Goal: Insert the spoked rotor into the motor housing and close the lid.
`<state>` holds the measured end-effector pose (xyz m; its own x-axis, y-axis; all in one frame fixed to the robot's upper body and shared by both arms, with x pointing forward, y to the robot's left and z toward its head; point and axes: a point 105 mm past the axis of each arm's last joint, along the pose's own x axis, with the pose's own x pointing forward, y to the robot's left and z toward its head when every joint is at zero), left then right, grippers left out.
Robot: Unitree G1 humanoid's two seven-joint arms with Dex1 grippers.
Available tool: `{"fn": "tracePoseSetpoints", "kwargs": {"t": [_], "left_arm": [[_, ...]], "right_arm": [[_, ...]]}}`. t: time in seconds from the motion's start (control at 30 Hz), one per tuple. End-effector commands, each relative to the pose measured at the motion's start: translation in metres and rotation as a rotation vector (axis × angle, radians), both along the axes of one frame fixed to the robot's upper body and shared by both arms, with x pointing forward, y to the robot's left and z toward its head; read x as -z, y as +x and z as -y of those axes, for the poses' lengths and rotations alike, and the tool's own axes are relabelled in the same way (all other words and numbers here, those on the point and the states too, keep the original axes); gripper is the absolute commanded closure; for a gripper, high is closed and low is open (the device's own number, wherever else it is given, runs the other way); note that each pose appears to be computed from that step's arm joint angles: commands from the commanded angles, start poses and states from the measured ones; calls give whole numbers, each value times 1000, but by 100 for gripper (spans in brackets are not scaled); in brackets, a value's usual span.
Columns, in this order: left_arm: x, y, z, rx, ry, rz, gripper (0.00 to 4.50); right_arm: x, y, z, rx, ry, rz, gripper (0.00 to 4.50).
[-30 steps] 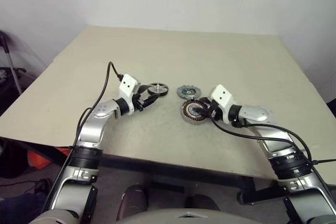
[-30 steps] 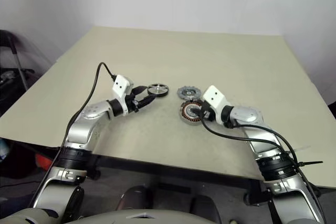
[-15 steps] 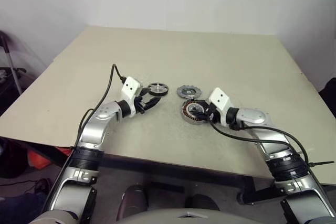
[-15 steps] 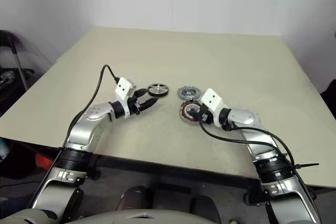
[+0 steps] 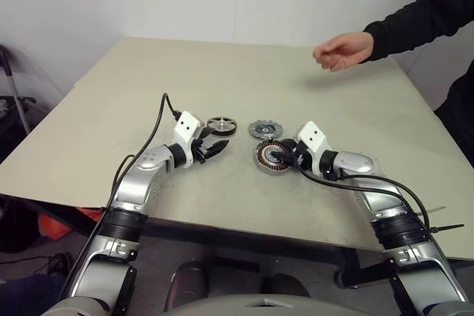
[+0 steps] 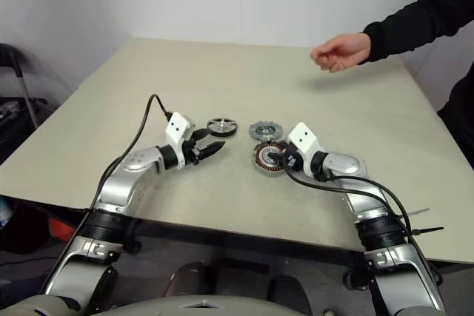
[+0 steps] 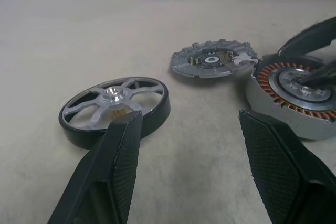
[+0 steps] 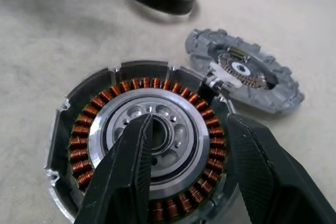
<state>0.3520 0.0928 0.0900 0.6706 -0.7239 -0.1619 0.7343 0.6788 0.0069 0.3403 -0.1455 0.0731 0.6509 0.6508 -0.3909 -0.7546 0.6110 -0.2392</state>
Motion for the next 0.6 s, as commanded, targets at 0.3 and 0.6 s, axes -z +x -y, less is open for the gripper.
{"fn": "tracePoseSetpoints", "kwargs": {"t": [0.3, 0.6], "left_arm": [[-10, 1, -2, -15, -2, 48, 138], [-8, 0, -3, -17, 4, 47, 138]], "right_arm": [[-44, 10, -7, -41, 4, 137, 229], [-18, 9, -7, -35, -20, 68, 229]]}}
